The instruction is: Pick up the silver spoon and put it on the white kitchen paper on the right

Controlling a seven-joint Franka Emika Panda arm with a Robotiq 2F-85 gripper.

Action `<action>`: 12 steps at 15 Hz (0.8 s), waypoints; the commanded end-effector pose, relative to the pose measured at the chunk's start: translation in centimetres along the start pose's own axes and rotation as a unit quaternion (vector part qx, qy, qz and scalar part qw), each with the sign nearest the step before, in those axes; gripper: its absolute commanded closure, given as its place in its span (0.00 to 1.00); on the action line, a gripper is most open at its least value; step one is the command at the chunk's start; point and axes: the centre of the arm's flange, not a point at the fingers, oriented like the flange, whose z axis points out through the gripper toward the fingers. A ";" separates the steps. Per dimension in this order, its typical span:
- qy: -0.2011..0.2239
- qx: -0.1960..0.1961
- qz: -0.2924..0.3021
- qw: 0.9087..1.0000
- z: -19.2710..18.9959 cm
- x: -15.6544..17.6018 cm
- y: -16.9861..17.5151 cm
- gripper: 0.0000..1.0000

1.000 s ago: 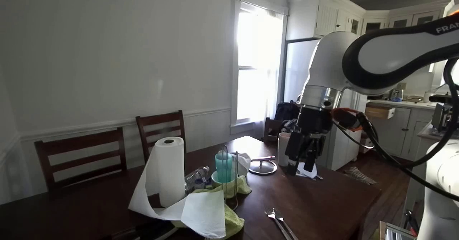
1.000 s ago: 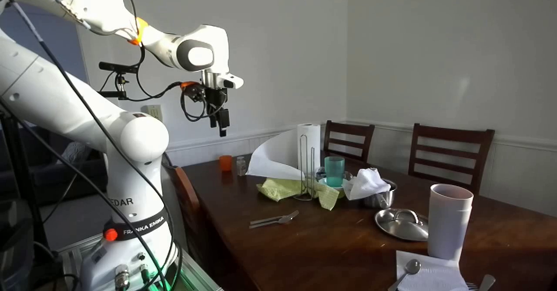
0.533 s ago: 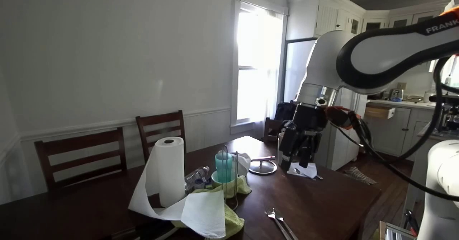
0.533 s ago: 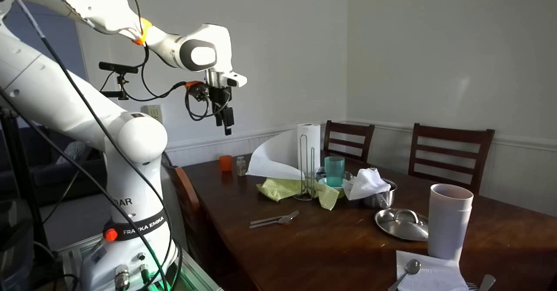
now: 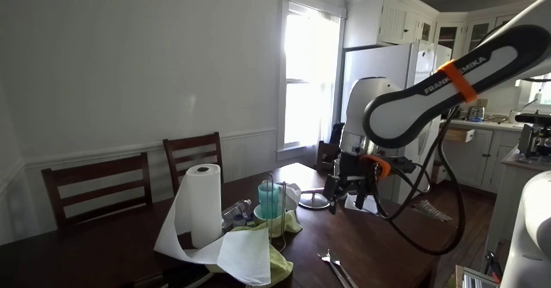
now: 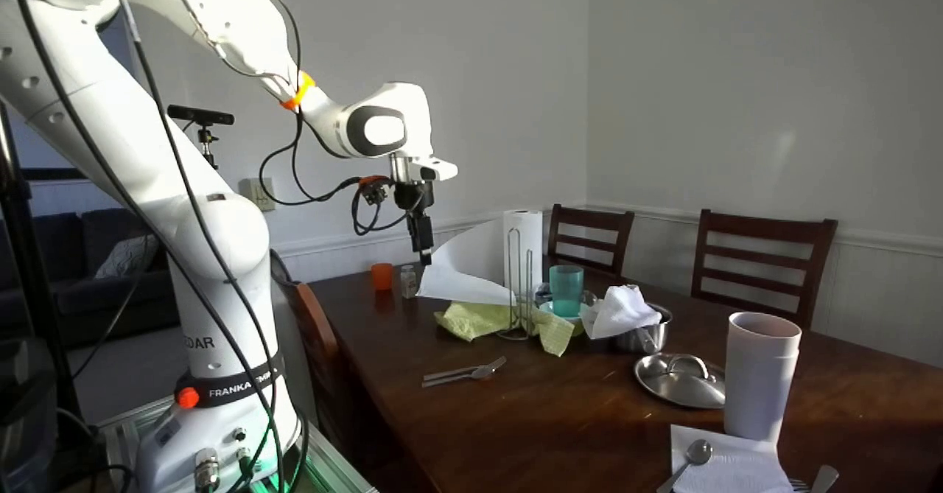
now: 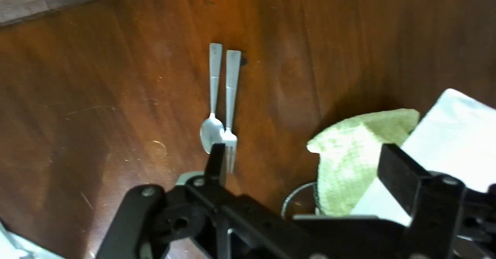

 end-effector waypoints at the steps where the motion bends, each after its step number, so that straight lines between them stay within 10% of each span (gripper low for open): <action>1: -0.029 -0.063 0.044 0.997 4.0 1.9 1.6 0.00; 12: -0.136 -0.095 0.091 0.982 12.8 3.8 7.2 0.00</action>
